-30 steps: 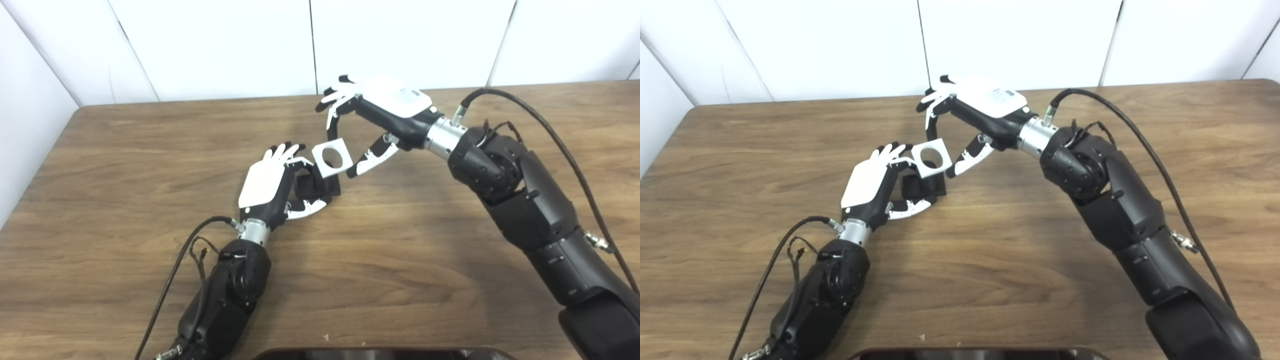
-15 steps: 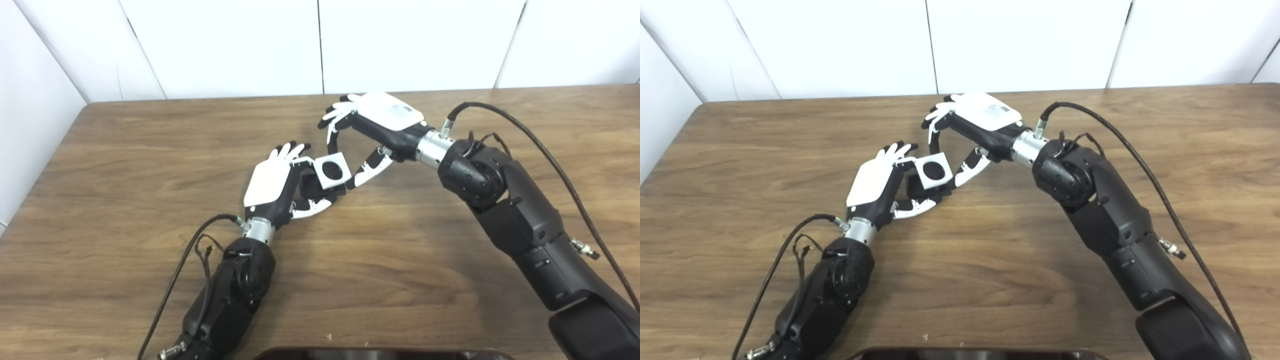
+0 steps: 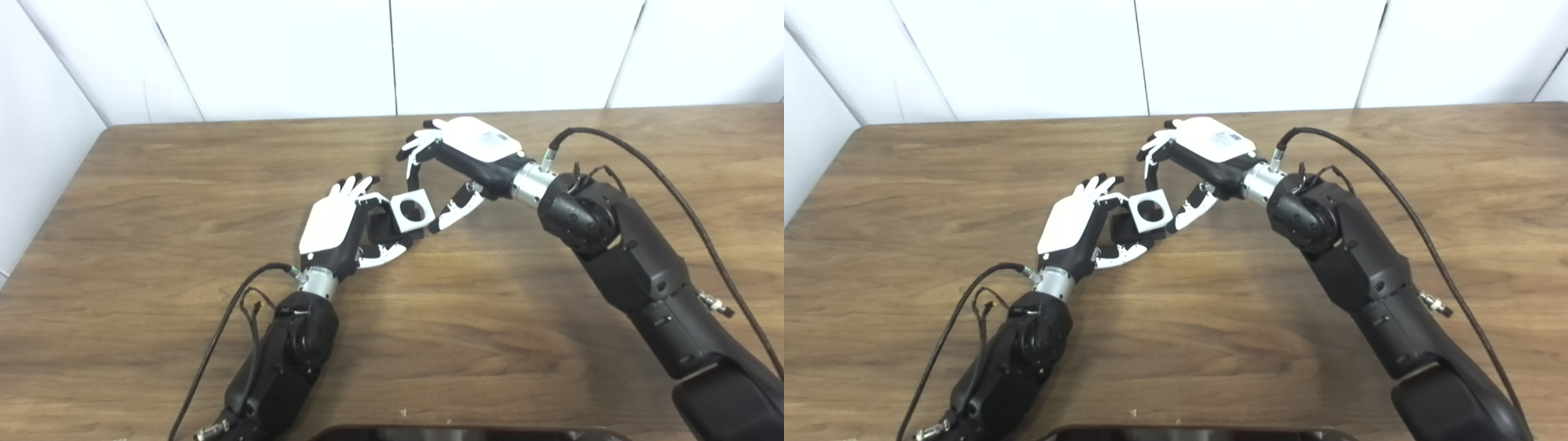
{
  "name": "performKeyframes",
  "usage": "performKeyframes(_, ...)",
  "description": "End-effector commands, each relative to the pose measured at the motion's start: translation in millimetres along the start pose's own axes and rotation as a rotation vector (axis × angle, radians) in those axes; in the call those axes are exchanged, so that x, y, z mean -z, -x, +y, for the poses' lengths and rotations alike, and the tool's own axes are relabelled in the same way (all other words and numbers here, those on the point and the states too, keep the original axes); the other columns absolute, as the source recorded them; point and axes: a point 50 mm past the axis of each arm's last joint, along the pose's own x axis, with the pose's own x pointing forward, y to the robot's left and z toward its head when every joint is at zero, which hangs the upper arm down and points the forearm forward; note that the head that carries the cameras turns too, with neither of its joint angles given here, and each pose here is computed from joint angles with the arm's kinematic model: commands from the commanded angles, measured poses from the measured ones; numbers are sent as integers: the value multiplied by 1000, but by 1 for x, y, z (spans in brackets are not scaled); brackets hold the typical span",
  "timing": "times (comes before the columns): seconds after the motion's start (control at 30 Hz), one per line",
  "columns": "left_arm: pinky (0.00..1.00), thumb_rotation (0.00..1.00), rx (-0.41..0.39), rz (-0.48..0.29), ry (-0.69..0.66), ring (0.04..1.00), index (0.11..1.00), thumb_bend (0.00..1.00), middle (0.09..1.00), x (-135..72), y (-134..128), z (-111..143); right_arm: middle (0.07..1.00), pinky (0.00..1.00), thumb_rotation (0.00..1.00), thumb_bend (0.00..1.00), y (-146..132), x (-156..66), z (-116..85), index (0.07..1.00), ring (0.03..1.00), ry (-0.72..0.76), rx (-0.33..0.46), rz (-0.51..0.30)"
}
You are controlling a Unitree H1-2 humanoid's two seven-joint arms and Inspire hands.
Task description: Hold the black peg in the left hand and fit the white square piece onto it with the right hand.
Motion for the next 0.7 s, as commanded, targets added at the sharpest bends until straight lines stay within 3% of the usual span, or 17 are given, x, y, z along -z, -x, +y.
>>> performKeyframes(0.0,1000,266,70,50,-57,994,597,688,938,10,5,-9,805,989,150,517,-14,-10,-31,482,896,45,82,-59)
performKeyframes(0.67,1000,253,74,50,-47,991,596,699,933,7,5,-12,809,973,150,516,-31,-18,-29,482,892,-8,109,-28)
